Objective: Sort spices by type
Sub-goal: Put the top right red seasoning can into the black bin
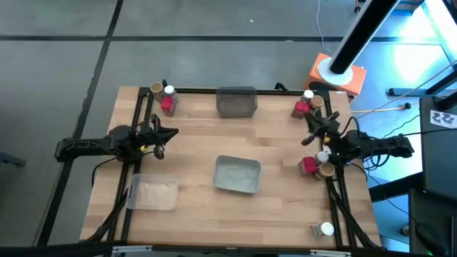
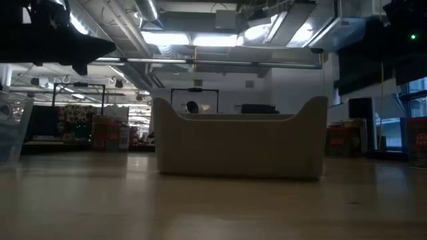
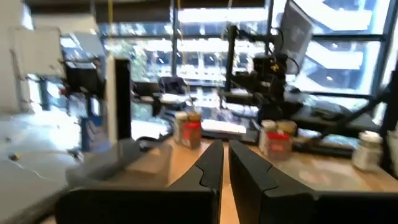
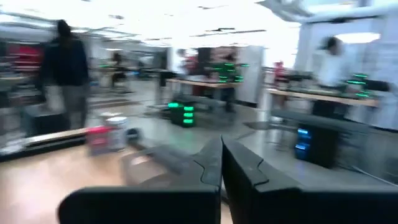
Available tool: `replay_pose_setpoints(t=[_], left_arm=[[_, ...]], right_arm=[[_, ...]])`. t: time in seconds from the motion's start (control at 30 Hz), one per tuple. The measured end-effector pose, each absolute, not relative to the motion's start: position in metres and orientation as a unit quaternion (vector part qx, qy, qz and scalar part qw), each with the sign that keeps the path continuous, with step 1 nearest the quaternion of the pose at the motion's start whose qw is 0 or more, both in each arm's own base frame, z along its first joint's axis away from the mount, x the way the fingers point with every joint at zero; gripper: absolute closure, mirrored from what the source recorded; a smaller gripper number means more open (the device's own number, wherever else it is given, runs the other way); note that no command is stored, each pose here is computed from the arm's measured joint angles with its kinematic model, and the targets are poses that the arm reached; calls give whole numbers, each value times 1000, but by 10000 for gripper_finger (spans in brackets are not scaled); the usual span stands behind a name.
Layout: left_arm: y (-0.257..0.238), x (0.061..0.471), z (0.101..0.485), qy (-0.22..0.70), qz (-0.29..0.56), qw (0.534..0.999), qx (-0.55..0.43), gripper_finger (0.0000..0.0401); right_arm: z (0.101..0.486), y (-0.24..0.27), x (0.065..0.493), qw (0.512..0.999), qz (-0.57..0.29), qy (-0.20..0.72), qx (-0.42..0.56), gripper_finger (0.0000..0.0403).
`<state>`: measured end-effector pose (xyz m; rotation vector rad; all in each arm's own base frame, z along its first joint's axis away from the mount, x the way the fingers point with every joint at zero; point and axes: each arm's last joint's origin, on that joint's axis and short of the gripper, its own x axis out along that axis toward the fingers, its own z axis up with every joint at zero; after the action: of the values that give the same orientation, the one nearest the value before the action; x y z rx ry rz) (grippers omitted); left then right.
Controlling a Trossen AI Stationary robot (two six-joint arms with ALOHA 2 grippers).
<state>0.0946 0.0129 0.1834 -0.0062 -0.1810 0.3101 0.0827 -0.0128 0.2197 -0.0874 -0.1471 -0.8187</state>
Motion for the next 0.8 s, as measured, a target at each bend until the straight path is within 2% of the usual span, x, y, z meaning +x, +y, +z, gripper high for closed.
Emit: replay_pose_setpoints(t=[0.1, 0.3, 0.63, 0.8], left_arm=[[13, 93, 189, -115, 165, 979, 18, 386], [17, 90, 197, -147, 210, 965, 52, 386], [29, 91, 199, -143, 284, 945, 76, 386], [34, 93, 196, -121, 304, 940, 91, 386]], right_arm=[[234, -17, 79, 903, -421, -74, -44, 393], [255, -24, 83, 888, -452, -18, -79, 393], [280, -50, 114, 826, -525, 151, -140, 393], [284, -73, 129, 815, -512, 232, -140, 393]])
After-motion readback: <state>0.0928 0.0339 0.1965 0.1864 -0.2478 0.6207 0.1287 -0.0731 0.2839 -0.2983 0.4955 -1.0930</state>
